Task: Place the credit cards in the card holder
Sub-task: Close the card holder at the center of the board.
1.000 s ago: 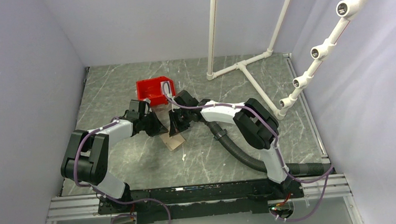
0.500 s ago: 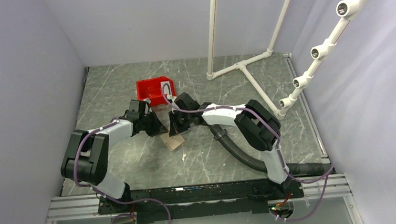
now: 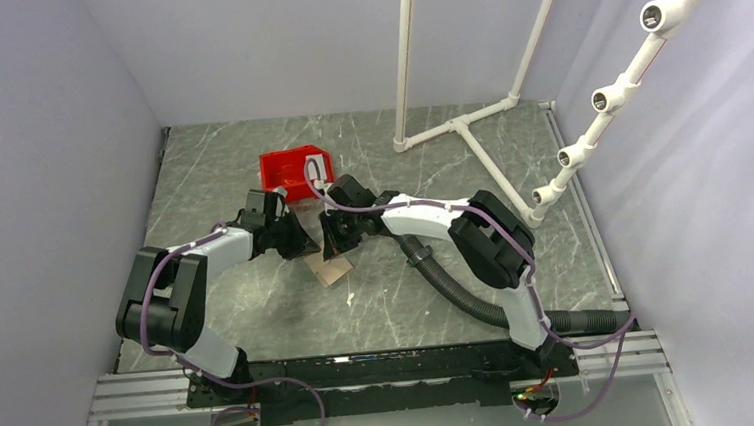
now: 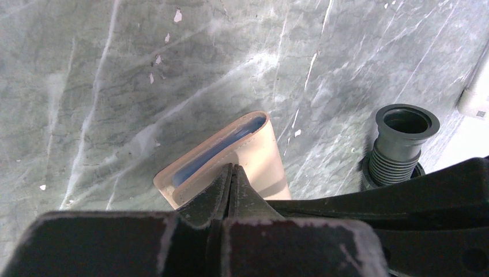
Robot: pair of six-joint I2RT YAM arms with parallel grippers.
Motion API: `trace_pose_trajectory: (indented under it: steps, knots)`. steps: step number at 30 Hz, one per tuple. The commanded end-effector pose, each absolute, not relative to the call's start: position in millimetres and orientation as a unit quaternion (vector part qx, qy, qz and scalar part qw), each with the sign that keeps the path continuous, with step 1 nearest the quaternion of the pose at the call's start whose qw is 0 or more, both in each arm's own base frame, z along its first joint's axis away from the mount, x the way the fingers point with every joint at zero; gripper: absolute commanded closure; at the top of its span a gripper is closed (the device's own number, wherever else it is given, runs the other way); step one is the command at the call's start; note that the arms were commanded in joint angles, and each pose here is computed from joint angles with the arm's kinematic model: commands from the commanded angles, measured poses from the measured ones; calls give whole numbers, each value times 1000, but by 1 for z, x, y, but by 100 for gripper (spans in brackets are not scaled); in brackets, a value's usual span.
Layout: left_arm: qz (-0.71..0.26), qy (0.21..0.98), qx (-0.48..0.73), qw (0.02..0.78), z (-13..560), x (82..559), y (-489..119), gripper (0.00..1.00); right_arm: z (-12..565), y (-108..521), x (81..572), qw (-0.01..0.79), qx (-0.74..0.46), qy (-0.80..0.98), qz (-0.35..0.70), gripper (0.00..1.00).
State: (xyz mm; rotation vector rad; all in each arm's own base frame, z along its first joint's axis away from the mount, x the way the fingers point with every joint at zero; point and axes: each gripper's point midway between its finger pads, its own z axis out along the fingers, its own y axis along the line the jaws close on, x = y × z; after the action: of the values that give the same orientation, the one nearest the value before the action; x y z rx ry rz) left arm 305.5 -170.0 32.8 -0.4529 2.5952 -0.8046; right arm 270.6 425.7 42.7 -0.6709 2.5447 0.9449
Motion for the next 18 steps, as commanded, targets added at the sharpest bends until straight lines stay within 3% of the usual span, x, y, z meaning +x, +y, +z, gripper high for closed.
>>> trace_pose_trajectory:
  steps: [1,12,18]
  knots:
    - [-244,942,-161,162,9,287,-157,100,72,428,260,171,-257,891,332,100]
    - [-245,942,-160,161,8,286,-158,100,58,428,265,174,-257,896,317,100]
    - [-245,943,-160,161,8,287,-158,100,78,435,275,204,-267,884,324,100]
